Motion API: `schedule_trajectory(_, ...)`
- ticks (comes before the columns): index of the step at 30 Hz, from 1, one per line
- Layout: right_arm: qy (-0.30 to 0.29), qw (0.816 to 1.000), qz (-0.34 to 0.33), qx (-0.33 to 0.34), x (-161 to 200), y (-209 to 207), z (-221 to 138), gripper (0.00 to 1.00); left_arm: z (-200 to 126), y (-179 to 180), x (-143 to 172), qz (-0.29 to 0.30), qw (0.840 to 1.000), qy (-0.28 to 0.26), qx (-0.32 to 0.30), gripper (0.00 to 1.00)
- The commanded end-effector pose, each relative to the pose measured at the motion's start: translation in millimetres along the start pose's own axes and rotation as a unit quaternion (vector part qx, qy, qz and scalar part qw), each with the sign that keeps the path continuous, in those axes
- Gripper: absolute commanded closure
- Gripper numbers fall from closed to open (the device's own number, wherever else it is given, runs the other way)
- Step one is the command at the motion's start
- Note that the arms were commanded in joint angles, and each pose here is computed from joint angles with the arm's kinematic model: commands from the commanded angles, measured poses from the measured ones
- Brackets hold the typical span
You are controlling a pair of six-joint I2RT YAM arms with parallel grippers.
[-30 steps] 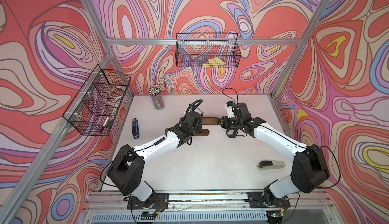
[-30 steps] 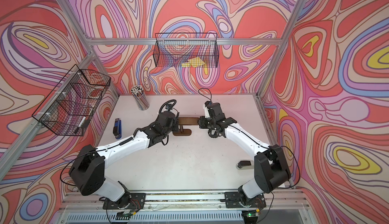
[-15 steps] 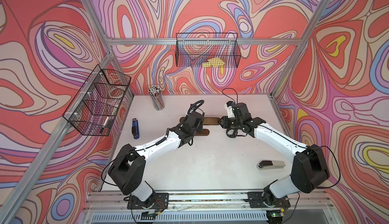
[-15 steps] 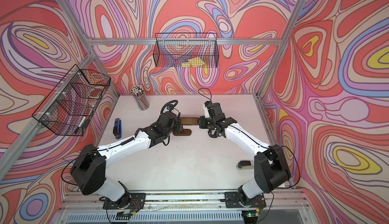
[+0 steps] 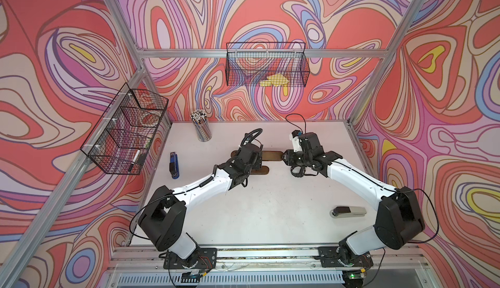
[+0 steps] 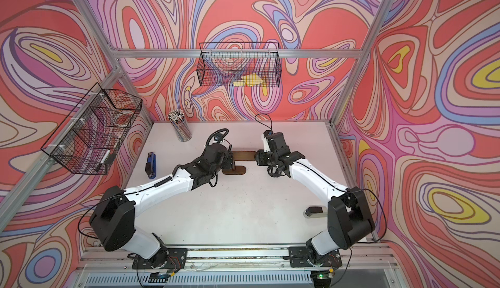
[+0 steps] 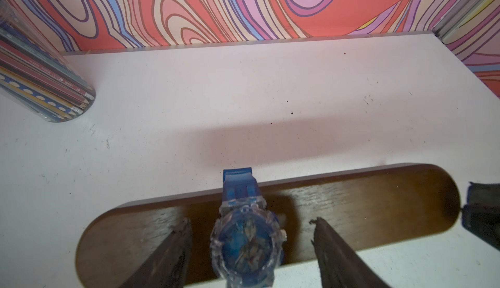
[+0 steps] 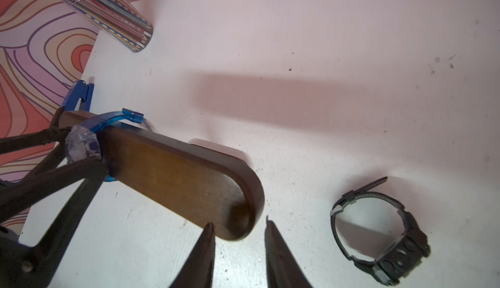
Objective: Place watch on stand
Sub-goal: Place the watch on the stand, then pick up the watch at the center of the board.
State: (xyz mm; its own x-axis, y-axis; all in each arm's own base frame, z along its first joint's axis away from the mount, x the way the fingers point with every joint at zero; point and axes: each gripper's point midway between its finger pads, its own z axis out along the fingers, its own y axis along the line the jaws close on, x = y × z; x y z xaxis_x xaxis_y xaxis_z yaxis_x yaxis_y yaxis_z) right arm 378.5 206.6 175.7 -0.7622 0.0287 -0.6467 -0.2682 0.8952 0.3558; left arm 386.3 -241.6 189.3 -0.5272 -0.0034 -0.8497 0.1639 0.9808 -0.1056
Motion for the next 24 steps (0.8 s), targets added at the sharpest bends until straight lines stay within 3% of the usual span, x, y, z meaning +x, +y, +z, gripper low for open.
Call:
schedule_trajectory(1, -0.019, 0.999, -0.016, 0.023, -11.2, -4.5, -16.6, 0.59, -20.4, -0.3, -23.9, 0.007, 0.999, -0.032, 0.005, 0.25)
schedule_trajectory(7, -0.025, 0.999, -0.019, 0.041, -16.0, -8.4, -27.9, 0.41, -43.2, 0.7, -42.8, 0.014, 0.998, -0.052, 0.018, 0.23)
schedule_trajectory(11, -0.021, 0.996, -0.005, 0.085, -9.7, -26.4, -35.7, 0.36, -56.7, -5.8, -45.5, 0.038, 0.998, -0.035, 0.043, 0.21)
schedule_trajectory(16, -0.005, 0.989, 0.038, 0.146, 14.7, -61.8, -44.1, 0.36, -75.1, -31.5, -29.9, 0.083, 0.987, 0.026, 0.132, 0.21)
schedule_trajectory(24, 0.029, 0.977, 0.088, 0.192, 48.3, -95.6, -26.6, 0.46, -102.0, -56.6, -4.3, 0.086, 0.964, 0.075, 0.239, 0.23)
